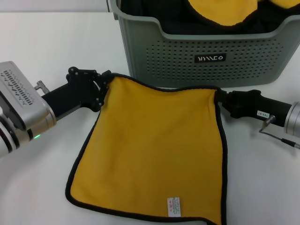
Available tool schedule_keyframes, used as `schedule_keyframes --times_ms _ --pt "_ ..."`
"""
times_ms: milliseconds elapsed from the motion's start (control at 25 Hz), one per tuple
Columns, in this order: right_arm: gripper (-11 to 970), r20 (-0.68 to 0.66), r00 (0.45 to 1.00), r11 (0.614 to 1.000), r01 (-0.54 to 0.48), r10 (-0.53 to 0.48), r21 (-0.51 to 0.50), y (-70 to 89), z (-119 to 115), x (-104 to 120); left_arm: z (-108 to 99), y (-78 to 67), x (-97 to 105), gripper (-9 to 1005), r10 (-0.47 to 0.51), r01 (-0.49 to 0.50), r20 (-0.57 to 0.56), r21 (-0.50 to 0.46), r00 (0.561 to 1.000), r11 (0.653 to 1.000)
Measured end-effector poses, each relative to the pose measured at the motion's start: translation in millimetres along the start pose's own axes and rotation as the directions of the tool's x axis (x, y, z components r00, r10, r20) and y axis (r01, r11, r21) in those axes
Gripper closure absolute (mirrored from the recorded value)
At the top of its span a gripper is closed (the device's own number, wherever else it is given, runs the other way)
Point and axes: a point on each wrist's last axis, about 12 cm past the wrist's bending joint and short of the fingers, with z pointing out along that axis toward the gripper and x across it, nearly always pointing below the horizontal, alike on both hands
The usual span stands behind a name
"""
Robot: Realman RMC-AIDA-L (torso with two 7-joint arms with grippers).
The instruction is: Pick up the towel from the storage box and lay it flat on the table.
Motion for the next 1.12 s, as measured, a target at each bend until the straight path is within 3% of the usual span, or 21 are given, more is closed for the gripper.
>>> schedule_keyframes --times_ms 280,560,720,880,920,1000,1120 --pt "792 0.023 0.998 0.998 -0.051 0.052 -0.027 1.0 -8 1 -5 2.1 3 923 -0.057 0.058 0.012 -0.049 0.998 0.997" --pt "787 0.076 0.992 0.995 -0.095 0.097 -0.037 0.2 -25 6 -12 1.4 4 693 -0.092 0.095 0.035 -0.079 0.995 0.992" --pt "609 0.137 0.984 0.991 -0.107 0.116 -0.074 -1.2 -47 6 -19 -0.2 5 505 -0.104 0.108 0.051 -0.085 0.993 0.991" --pt "448 0.212 0.972 0.99 -0.08 0.103 -0.114 1.5 -67 5 -30 -2.4 1 384 -0.155 0.164 0.123 -0.066 0.98 0.984" --pt "410 0.288 0.957 0.983 0.021 0.034 -0.185 11.5 -81 2 -30 -2.4 1 353 -0.155 0.164 0.123 -0.066 0.98 0.984" --pt "332 0.338 0.941 0.966 0.104 -0.018 -0.238 20.6 -86 -1 -38 0.4 -4 292 -0.21 0.218 0.179 -0.021 0.961 0.976" --pt "214 0.425 0.899 0.903 0.27 -0.111 -0.335 37.9 -92 -6 -52 3.8 -14 264 -0.302 0.286 0.259 0.097 0.918 0.953"
